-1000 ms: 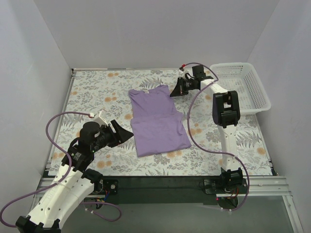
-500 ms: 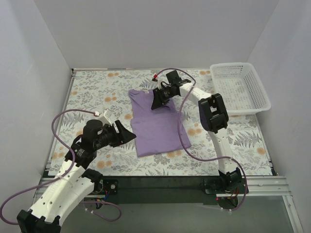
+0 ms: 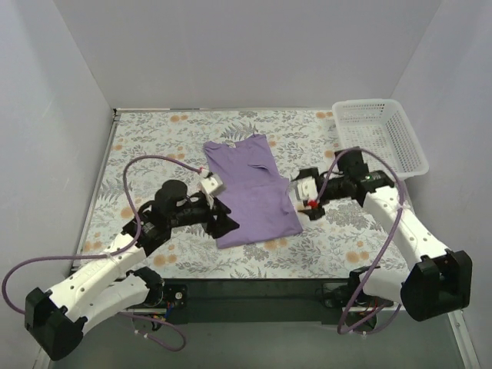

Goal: Fold and stack the t-shirts

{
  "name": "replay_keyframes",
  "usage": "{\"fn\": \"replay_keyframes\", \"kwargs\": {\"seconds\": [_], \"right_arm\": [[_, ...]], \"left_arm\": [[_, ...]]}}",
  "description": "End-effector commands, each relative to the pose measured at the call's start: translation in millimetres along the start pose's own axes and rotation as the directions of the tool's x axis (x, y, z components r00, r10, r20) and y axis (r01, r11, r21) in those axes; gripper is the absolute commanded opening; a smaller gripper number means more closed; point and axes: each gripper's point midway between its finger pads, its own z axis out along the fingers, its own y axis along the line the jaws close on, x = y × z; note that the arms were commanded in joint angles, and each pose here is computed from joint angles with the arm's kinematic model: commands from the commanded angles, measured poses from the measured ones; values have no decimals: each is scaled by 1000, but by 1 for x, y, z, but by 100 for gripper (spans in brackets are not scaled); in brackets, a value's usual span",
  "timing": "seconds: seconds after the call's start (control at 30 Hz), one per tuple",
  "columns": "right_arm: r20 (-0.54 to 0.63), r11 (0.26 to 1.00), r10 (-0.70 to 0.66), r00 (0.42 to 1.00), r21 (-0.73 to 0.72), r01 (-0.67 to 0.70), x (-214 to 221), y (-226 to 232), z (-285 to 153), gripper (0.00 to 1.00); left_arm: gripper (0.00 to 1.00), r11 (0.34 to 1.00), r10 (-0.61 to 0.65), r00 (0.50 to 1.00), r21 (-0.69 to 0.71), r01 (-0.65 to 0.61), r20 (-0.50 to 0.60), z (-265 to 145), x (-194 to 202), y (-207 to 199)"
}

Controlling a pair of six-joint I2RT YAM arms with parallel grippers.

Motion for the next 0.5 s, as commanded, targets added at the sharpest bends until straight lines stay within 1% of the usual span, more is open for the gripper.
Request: {"fn": "replay_keyframes", "kwargs": {"seconds": [0.0,0.03,0.07,0.1,0.17,0.2,0.23,0.3,0.4,0.43,0.47], "right_arm": [[-35,945,-236,971,-240,221,45,79,24,98],[-34,943,-212,977,-270,196,51,98,27,97],[-23,938,-222,975,-277,208,47,106,28,96],[-27,932,-225,974,-298,207,49,115,30,96],[-32,922,-232,972,-325,210,51,128,39,93],[-72,933,-196,978,-321,164,55,128,41,91],[-85,938,-205,975,-302,171,58,122,46,89],[-124,947,-166,978,-297,123,66,121,52,86],[-169,952,-128,977,-298,73,78,116,58,81],[-180,954,-130,975,-290,74,81,112,60,78],[-193,953,-119,974,-298,58,87,114,63,77]], "left_arm": [[56,953,303,946,15,-303,-118,21,46,9],[55,942,332,928,3,-336,-167,28,61,7],[54,935,349,916,4,-355,-196,30,73,6],[54,919,391,897,42,-391,-208,35,83,-7],[54,905,417,870,26,-425,-262,38,103,-5],[54,896,437,859,41,-443,-267,42,108,-11],[54,894,436,845,42,-446,-310,46,121,-7],[53,882,444,820,15,-471,-362,52,135,0],[54,862,443,804,-58,-504,-398,56,145,19],[54,851,449,797,-79,-519,-404,56,146,24],[55,840,453,796,-106,-532,-401,57,143,30]]}}
